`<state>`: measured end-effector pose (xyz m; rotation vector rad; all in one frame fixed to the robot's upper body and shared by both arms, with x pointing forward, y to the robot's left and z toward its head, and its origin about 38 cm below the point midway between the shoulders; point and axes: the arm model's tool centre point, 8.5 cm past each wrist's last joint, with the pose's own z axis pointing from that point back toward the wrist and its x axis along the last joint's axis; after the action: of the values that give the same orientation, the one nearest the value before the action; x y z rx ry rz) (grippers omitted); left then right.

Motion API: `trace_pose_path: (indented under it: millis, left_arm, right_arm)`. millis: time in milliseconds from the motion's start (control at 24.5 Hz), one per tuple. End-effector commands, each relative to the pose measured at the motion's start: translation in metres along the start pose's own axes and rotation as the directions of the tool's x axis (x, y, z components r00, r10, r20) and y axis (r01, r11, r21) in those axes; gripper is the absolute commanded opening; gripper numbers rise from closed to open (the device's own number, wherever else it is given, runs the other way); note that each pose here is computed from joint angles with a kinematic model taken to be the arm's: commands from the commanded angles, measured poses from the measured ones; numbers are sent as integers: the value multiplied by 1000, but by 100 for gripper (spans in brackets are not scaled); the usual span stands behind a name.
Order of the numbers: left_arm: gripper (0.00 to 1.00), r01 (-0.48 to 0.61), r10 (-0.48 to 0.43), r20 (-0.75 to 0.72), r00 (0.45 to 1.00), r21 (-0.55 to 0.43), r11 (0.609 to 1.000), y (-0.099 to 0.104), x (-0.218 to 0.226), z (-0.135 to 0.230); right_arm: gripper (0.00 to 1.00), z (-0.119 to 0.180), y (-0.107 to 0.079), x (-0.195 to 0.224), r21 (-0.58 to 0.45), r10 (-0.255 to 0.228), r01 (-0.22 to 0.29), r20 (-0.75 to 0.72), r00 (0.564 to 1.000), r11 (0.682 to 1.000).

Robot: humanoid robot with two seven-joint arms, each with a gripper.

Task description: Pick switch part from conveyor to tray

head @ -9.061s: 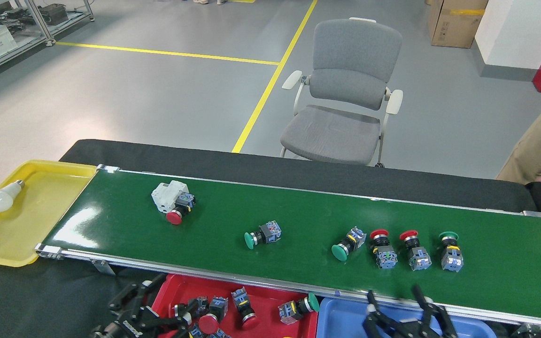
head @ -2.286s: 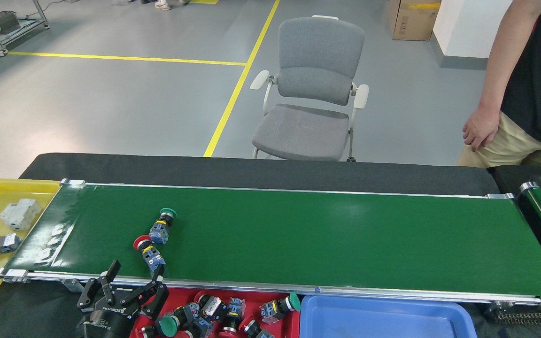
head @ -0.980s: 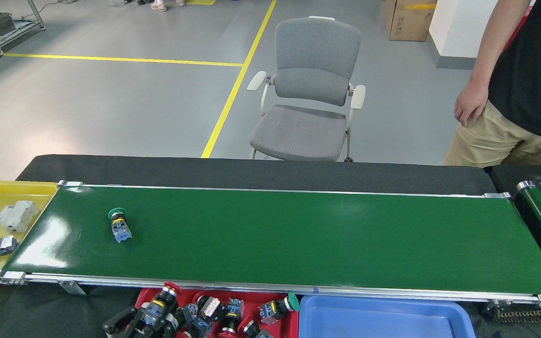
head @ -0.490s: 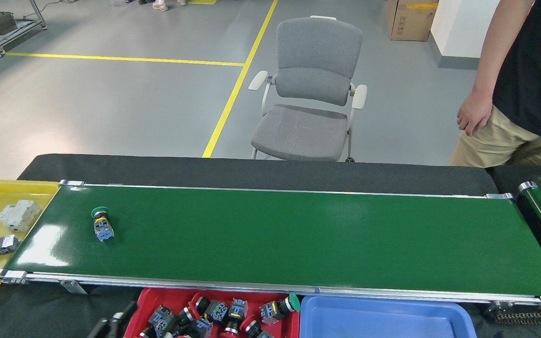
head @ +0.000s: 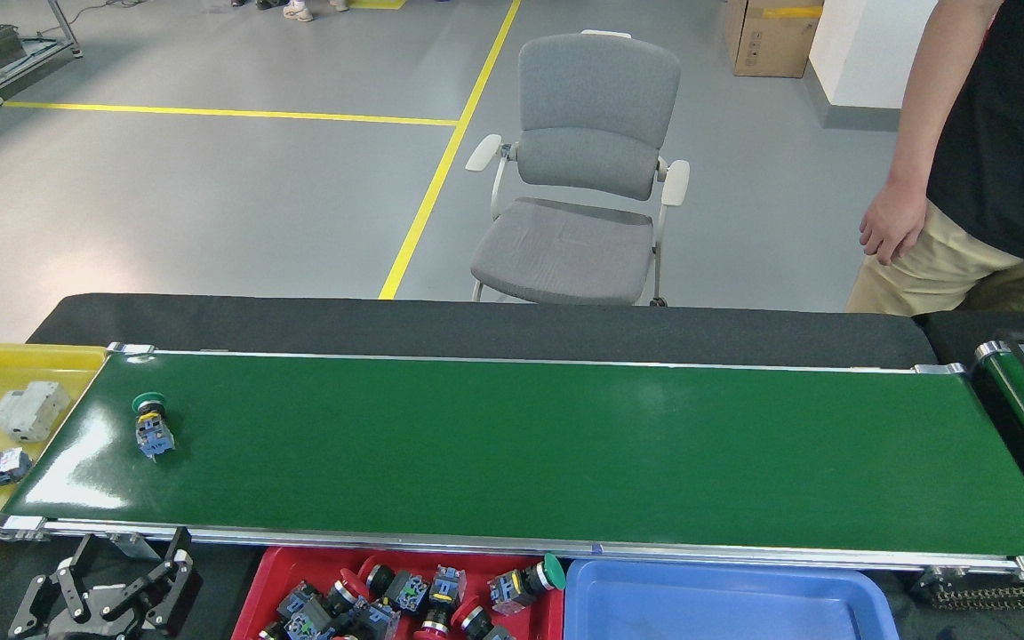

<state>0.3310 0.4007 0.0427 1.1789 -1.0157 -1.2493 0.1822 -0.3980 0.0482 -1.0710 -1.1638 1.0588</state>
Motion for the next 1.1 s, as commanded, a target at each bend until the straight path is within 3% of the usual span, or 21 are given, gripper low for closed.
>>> trace_pose_path:
  millis: [0, 163, 408, 571, 653, 735, 857, 1061]
  left_arm:
    - [100, 10, -9, -33, 999, 3, 1000, 11, -18, -24]
    - [100, 26, -29, -51, 998, -53, 998, 26, -41, -86]
    - [100, -19, 2, -107, 994, -158, 987, 30, -62, -132]
    - [98, 2, -41, -227, 973, -166, 986, 28, -91, -137]
    - [92, 35, -79, -290, 954, -153, 988, 24, -107, -131]
    - [78, 47, -103, -330, 938, -175, 983, 17, -121, -122]
    - [43, 27, -108, -357, 928, -225, 974, 2, -135, -109]
    - [14, 20, -85, -356, 931, -183, 983, -9, -135, -99]
  right_arm:
    - [98, -5, -7, -3, -12, 24, -25, -35, 999, 1000]
    - [97, -20, -15, -5, -39, 56, -59, -89, 994, 997]
    - [98, -32, -23, 0, -64, 63, -66, -45, 997, 996]
    - [98, -43, -23, 18, -74, 54, -52, 35, 998, 996]
    - [98, -55, -20, 37, -69, 43, -37, 89, 995, 997]
    - [98, -64, -21, 48, -57, 48, -41, 132, 990, 998]
    - [98, -72, -22, 61, -59, 50, -40, 180, 982, 997]
    - [98, -73, -21, 62, -58, 51, -41, 183, 982, 997]
